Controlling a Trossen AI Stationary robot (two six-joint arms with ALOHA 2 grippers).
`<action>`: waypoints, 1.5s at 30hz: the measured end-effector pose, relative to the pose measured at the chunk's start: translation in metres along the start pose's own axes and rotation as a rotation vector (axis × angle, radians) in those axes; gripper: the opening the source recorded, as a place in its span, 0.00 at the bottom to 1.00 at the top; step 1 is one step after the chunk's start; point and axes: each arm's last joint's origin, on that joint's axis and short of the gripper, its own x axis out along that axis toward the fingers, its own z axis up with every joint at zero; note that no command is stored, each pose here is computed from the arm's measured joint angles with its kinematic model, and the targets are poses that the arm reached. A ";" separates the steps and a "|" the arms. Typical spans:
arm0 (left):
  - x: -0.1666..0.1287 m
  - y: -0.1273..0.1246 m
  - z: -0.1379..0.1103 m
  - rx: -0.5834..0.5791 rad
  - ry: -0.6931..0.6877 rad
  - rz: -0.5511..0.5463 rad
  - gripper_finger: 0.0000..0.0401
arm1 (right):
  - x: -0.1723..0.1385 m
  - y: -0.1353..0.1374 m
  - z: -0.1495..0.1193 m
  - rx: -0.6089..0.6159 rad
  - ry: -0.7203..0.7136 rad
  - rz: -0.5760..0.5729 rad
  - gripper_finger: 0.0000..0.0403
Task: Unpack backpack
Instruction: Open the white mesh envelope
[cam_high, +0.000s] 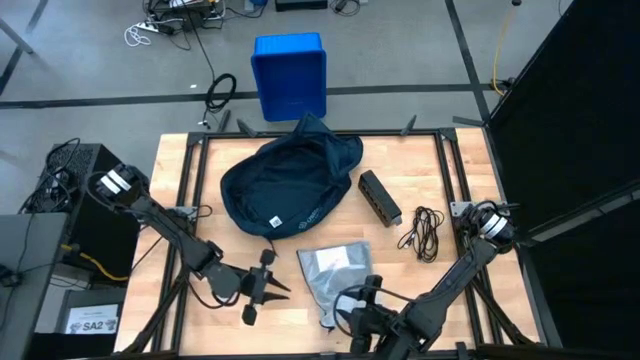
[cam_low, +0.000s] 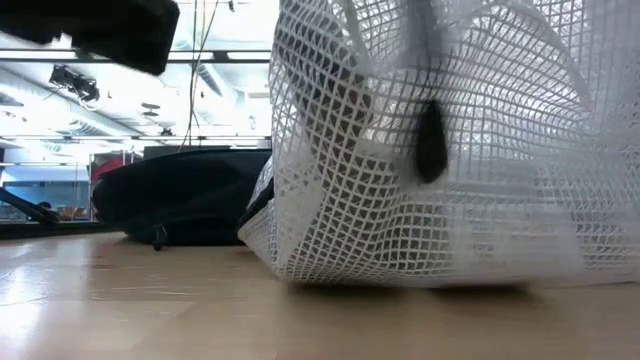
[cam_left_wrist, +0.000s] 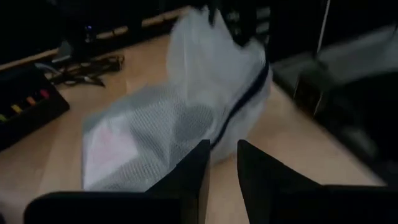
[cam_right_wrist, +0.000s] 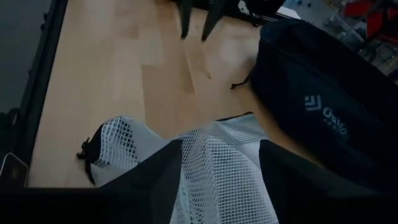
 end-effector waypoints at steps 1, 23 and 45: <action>0.003 0.000 -0.004 0.030 0.017 0.005 0.14 | 0.000 0.000 0.000 0.005 0.000 0.000 0.48; 0.058 0.043 -0.043 0.364 0.384 0.216 0.57 | 0.002 0.002 0.004 0.133 -0.021 0.017 0.34; 0.068 0.076 -0.040 0.281 0.409 0.187 0.58 | -0.001 0.012 0.016 0.121 -0.098 0.101 0.27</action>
